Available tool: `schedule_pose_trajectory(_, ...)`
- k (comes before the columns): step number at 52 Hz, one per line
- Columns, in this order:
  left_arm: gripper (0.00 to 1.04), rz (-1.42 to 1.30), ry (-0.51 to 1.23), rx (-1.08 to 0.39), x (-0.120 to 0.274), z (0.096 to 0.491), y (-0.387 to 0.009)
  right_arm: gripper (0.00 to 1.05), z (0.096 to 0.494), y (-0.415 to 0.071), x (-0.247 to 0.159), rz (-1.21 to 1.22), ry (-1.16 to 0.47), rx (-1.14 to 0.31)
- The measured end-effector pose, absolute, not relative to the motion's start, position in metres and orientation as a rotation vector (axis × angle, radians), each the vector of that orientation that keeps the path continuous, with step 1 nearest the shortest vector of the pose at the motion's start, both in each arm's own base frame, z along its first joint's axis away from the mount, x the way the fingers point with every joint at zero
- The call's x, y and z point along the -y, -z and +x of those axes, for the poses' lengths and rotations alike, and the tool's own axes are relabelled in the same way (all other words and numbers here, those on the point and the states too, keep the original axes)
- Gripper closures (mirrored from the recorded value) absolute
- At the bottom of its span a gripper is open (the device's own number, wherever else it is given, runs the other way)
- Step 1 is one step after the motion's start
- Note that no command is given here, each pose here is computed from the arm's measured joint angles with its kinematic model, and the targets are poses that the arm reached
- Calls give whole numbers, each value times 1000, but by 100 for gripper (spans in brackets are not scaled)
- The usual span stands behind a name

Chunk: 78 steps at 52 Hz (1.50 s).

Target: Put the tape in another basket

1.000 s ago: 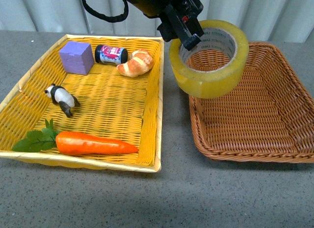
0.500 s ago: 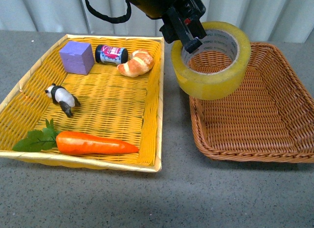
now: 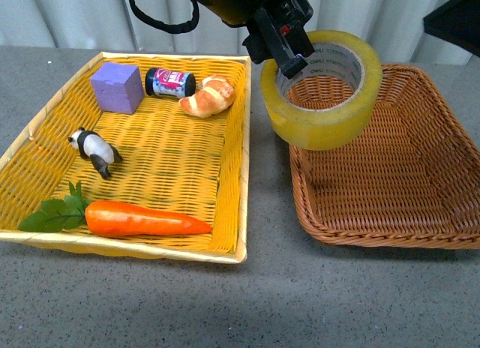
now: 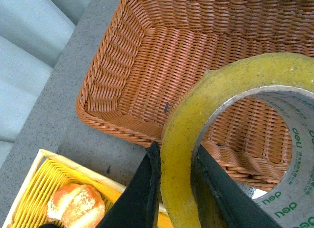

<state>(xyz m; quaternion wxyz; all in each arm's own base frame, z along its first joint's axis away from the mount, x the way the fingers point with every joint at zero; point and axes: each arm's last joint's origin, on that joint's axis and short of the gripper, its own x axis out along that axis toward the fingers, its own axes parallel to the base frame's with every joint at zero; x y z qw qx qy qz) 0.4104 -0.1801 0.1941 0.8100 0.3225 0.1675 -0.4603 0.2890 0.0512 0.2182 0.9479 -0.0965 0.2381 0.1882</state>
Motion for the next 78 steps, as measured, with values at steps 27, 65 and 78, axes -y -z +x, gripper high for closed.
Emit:
schedule_pose_trajectory(27,90,690,983,-358,180,410,-194,9,327,-183,-100,-163,-317,-633)
schedule_pose_trajectory(65,90,657,983,-369,180,411,-195,89,328,-170,-110,-66,-293,-693)
schedule_pose_trajectory(78,81,651,983,-369,181,411,-195,89,333,-171,-109,-37,-268,-695)
